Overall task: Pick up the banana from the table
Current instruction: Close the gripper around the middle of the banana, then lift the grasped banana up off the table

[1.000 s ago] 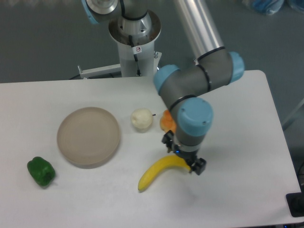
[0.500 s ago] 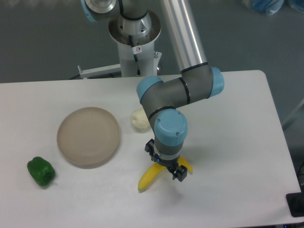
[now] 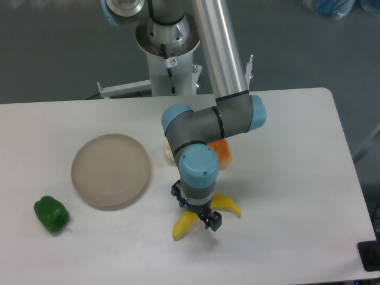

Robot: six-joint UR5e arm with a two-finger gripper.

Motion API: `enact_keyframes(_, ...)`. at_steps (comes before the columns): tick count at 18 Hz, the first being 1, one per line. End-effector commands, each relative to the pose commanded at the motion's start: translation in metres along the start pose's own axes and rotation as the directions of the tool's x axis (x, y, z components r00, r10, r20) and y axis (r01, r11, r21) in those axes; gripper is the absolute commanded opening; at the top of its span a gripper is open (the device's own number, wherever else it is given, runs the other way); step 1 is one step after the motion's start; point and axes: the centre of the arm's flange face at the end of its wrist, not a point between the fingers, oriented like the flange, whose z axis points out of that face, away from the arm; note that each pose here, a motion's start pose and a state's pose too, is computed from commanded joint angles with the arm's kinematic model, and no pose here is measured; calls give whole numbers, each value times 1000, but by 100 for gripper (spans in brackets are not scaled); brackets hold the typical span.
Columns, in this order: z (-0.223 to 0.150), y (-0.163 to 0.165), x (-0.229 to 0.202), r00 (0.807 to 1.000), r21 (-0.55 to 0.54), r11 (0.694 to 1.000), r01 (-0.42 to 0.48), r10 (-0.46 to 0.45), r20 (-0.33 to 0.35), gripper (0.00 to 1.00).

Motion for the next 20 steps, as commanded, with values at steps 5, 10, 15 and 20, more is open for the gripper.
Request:
enact_keyframes(5, -1, -1, -1, 1000, 3, 1000, 3, -3, -2, 48)
enact_keyframes(10, -14, 0, -4, 1000, 4, 1000, 6, -6, 10, 23)
enact_keyframes(15, -36, 5, -9, 1000, -17, 1000, 14, -14, -11, 23)
enact_keyframes(20, -75, 7, -27, 1000, -22, 1000, 21, -22, -17, 24)
